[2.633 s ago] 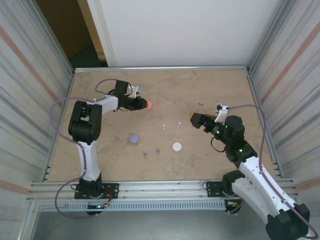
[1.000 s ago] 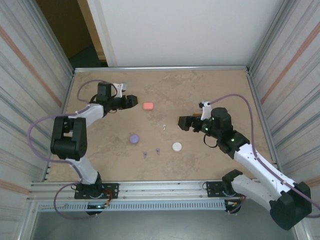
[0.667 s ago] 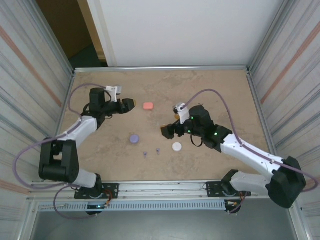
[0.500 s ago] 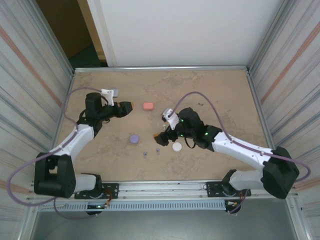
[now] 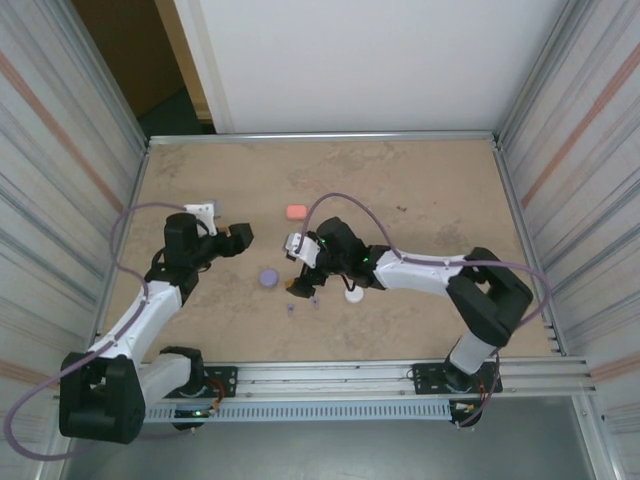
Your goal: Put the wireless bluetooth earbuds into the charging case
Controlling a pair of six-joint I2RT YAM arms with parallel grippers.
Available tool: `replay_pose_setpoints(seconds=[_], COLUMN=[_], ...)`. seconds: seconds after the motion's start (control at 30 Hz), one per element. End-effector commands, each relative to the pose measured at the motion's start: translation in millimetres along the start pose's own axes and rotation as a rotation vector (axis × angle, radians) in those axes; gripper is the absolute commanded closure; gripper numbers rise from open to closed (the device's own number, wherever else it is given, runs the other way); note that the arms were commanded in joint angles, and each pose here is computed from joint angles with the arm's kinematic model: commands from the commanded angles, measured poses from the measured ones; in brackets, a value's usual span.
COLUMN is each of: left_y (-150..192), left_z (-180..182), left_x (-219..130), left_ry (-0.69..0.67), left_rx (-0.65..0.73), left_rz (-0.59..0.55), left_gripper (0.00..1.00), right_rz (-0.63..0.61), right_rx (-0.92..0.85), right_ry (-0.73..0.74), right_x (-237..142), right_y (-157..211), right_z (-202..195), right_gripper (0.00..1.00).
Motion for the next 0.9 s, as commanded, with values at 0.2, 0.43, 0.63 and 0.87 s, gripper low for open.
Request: replay_pose_setpoints(seconds=[0.2,0.43,0.63,0.87], left_y=[14,17,17,17], left_z=[33,45,44,44], left_x=[-9,-14,-14,-14], left_ry=[-0.159,-0.17,-0.166,-0.163], left_rx=[-0.063,-0.111,-0.11,-0.111], left_rz=[-0.025,-0.041,-0.041,-0.04], left_gripper=[0.13,0.1,0.1,0.09], right_rz=[-0.003,0.016,0.023,0.049], right_rx=[-0.101,-0.096,-0.081,-0.055], right_ry=[-0.013,-0.039,-0.069,-0.092], right_x=[40,66,83,93], right_y=[-4,-2,-1,3], right_z=[-2,6,13,14], right_gripper=[0.01,0.01,0.01,0.13])
Point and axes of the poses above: each hand's point on the last joint's axis, 136 mm out from that joint toward the fingers, its own x axis out along the fingers, its own z axis along the line the jaws close on, y = z × x, the point moved 4 cm from there along -x, back along the fingers, and after that the axes turned 1 degree about -x, right-handed, at the moved point
